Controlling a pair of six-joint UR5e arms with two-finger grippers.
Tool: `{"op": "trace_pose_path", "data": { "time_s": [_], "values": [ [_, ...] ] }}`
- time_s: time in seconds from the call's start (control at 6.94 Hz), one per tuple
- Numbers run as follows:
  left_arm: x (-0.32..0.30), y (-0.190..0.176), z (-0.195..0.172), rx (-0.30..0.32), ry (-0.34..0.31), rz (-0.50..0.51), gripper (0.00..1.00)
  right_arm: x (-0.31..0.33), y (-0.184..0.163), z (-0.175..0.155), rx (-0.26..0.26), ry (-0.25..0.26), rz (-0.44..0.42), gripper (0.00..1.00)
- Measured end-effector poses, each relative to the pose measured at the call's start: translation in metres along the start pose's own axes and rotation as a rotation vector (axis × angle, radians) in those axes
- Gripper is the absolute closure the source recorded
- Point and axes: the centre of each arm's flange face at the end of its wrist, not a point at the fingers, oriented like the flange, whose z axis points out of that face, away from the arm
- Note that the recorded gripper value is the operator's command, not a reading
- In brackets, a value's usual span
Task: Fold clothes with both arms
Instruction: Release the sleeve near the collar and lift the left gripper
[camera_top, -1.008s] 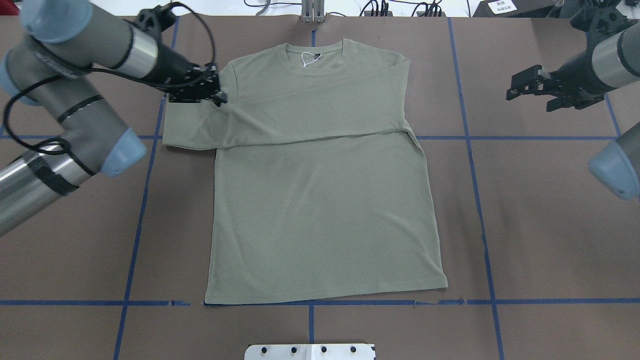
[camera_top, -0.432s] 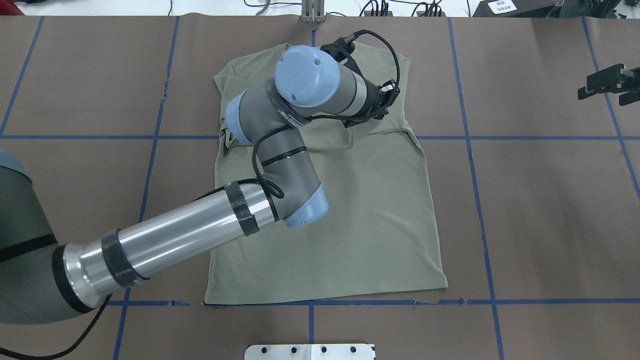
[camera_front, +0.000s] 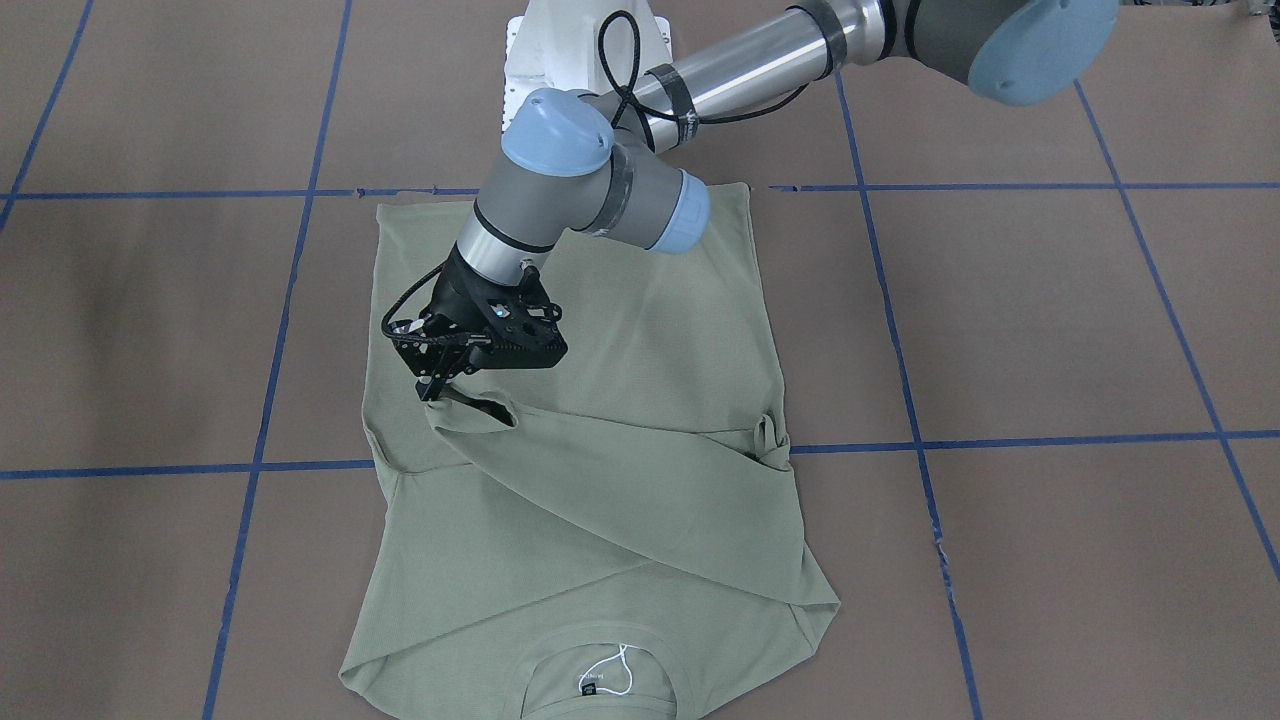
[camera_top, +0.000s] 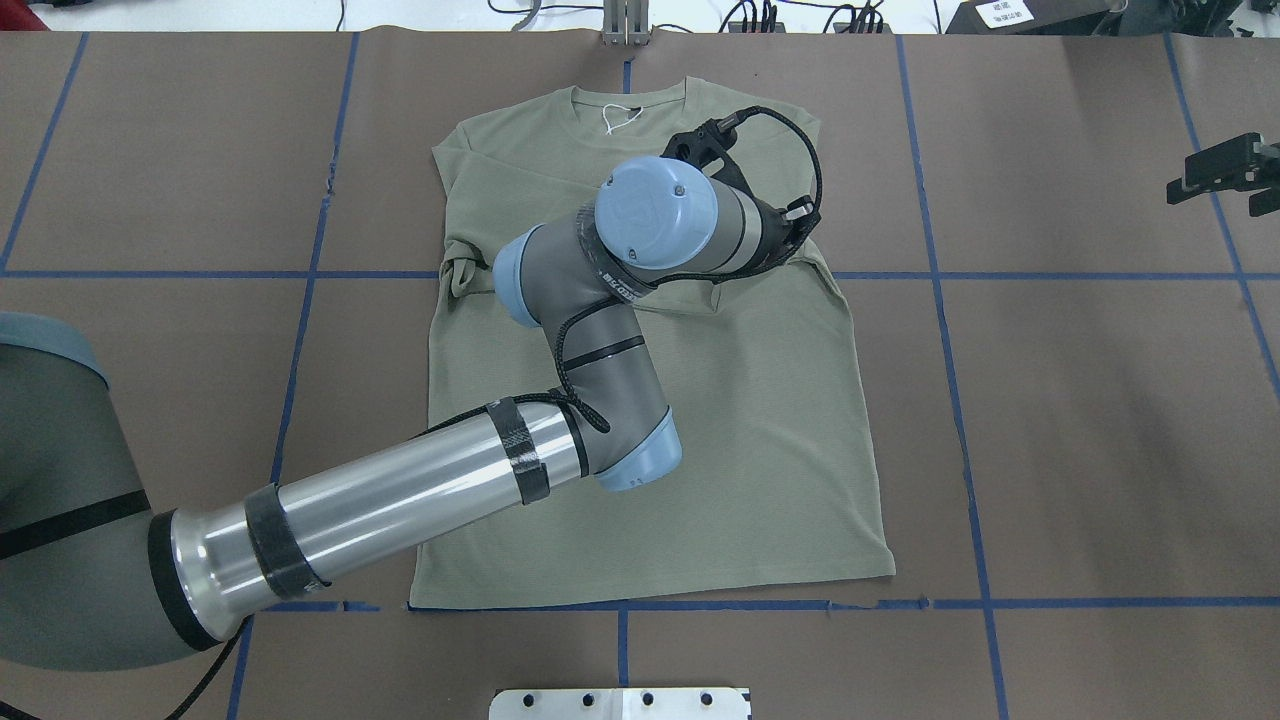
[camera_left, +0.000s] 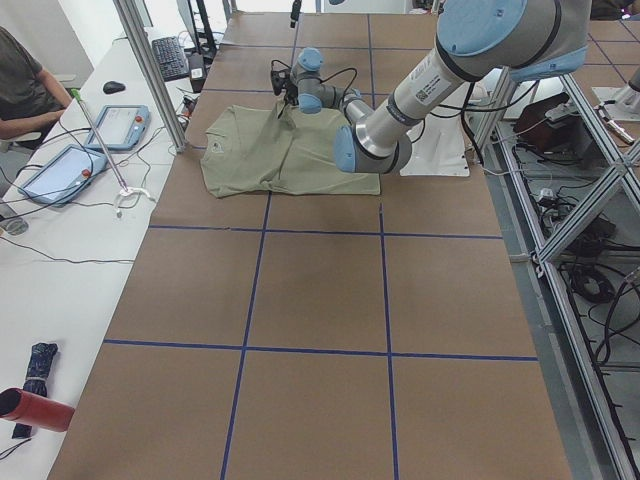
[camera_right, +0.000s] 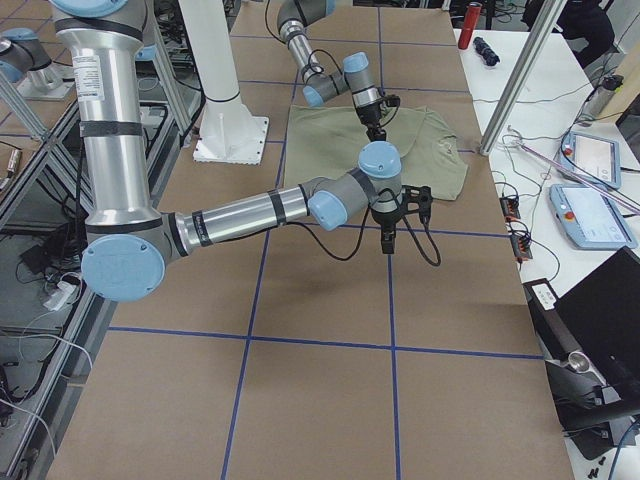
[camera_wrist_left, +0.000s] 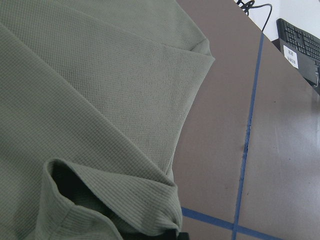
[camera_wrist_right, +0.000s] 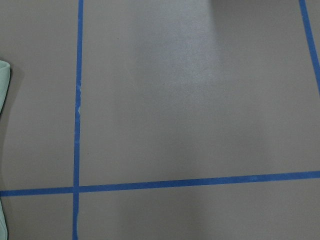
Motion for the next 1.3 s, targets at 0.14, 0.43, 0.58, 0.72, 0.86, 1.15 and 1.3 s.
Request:
{"op": "trace_pose_path", "data": {
  "time_s": [0.14, 0.43, 0.58, 0.72, 0.86, 1.15, 1.3],
  "values": [
    [-0.004, -0.003, 0.008, 0.024, 0.012, 0.002, 1.00, 0.000, 0.000, 0.000, 0.000, -0.002, 0.000, 0.00],
    [0.007, -0.007, 0.009, 0.061, 0.050, 0.005, 1.00, 0.000, 0.000, -0.002, 0.001, -0.004, 0.000, 0.00],
    [0.019, -0.008, 0.008, 0.076, 0.066, 0.006, 0.94, 0.000, 0.000, -0.002, 0.002, -0.004, 0.000, 0.00],
    [0.028, -0.009, 0.006, 0.092, 0.081, 0.007, 0.90, 0.000, 0.000, -0.003, 0.003, -0.004, 0.000, 0.00],
    [0.035, -0.010, 0.007, 0.106, 0.087, 0.007, 0.88, 0.000, 0.001, -0.004, 0.004, -0.005, 0.000, 0.00],
    [0.041, -0.009, 0.022, 0.115, 0.081, 0.006, 0.52, 0.002, 0.004, -0.004, 0.003, -0.005, 0.000, 0.00],
    [0.040, -0.010, 0.026, 0.115, 0.078, 0.006, 0.40, 0.003, 0.005, -0.004, 0.000, -0.006, 0.002, 0.00]
  ]
}}
